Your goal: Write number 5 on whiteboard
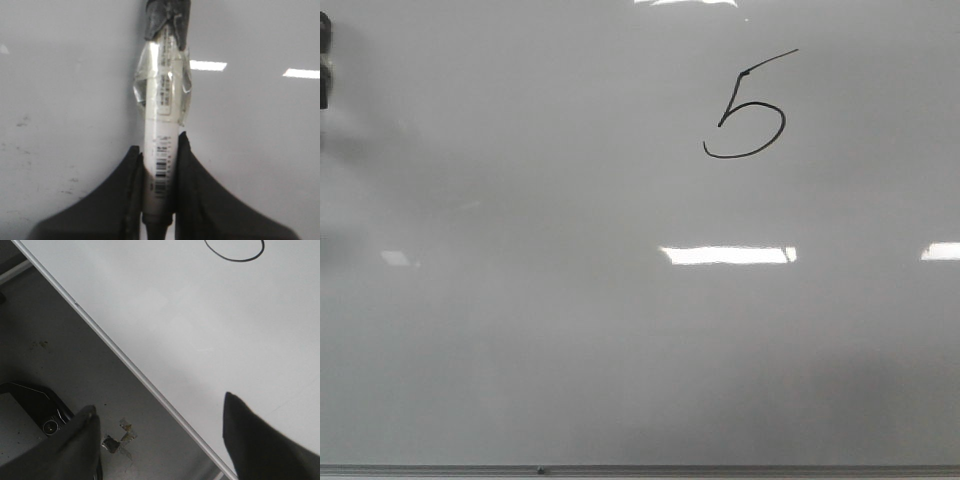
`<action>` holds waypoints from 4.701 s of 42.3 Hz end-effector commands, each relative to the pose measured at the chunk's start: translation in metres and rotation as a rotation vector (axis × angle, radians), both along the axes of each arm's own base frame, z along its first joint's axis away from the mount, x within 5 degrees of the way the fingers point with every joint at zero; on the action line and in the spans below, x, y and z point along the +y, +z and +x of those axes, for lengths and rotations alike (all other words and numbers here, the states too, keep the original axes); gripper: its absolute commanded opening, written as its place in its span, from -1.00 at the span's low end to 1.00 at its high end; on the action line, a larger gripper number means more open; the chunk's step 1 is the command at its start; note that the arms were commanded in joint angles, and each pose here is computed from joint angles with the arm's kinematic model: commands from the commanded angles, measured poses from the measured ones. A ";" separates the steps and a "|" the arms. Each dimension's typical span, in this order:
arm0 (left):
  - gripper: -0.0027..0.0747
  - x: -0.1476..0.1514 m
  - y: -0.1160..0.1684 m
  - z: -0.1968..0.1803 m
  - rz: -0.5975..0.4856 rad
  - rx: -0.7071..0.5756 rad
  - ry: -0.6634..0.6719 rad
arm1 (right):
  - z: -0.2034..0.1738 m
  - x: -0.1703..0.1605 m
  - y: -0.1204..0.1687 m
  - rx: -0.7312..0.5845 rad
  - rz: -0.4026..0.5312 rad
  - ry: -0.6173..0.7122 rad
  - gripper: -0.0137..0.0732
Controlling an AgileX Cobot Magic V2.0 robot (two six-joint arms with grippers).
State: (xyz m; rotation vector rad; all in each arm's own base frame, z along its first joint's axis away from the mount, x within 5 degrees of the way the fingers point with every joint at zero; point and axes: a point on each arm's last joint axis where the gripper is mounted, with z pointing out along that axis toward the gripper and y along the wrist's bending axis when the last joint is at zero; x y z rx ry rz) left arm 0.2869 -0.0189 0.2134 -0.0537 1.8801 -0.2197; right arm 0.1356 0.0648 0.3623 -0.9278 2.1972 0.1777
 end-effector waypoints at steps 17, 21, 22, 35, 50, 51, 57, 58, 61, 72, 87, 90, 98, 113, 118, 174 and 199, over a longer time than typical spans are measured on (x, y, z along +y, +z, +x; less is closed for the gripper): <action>-0.22 -0.002 0.023 0.001 0.016 -0.113 -0.033 | 0.001 0.000 0.014 -0.084 0.041 -0.011 0.55; -0.22 -0.004 0.041 -0.012 0.109 -0.121 -0.084 | -0.004 -0.002 0.018 -0.102 0.056 -0.020 0.55; -0.22 -0.003 0.045 -0.015 0.119 -0.117 -0.082 | -0.006 -0.003 0.019 -0.103 0.062 -0.025 0.55; -0.22 -0.002 0.101 -0.079 0.232 -0.061 -0.033 | -0.025 -0.011 0.029 -0.111 0.169 -0.122 0.55; -0.22 -0.014 0.157 -0.149 0.266 0.212 -0.082 | -0.036 -0.015 0.030 -0.088 0.209 -0.178 0.55; -0.22 -0.015 0.158 -0.152 0.263 0.225 -0.093 | -0.035 -0.016 0.030 -0.087 0.209 -0.188 0.55; -0.22 -0.026 0.154 -0.165 0.247 0.311 -0.191 | -0.035 -0.020 0.029 -0.068 0.236 -0.277 0.55; -0.22 -0.029 0.153 -0.166 0.242 0.320 -0.215 | -0.035 -0.020 0.029 -0.067 0.239 -0.283 0.55; -0.22 -0.036 0.152 -0.170 0.244 0.328 -0.285 | -0.035 -0.020 0.029 -0.068 0.239 -0.283 0.55; -0.23 -0.049 0.155 -0.174 0.246 0.268 -0.395 | -0.035 -0.020 0.029 -0.068 0.239 -0.283 0.46; -0.94 -0.049 0.155 -0.174 0.246 0.268 -0.395 | -0.035 -0.020 0.029 -0.067 0.238 -0.283 -0.58; -0.98 -0.049 0.155 -0.174 0.246 0.268 -0.395 | -0.035 -0.020 0.029 -0.067 0.238 -0.283 -0.71; -0.98 -0.049 0.155 -0.173 0.253 0.269 -0.392 | -0.035 -0.020 0.029 -0.066 0.238 -0.283 -0.80; -0.98 -0.049 0.155 -0.173 0.253 0.269 -0.392 | -0.035 -0.020 0.029 -0.065 0.237 -0.283 -0.80; -0.98 -0.049 0.155 -0.173 0.253 0.269 -0.392 | -0.035 -0.020 0.029 -0.065 0.237 -0.283 -0.80; -0.98 0.019 0.011 -0.235 0.215 -0.417 0.105 | -0.035 -0.020 0.028 -0.064 0.236 -0.283 -0.80; -0.98 0.019 0.001 -0.233 0.179 -0.458 0.110 | -0.035 -0.020 0.028 -0.063 0.236 -0.283 -0.80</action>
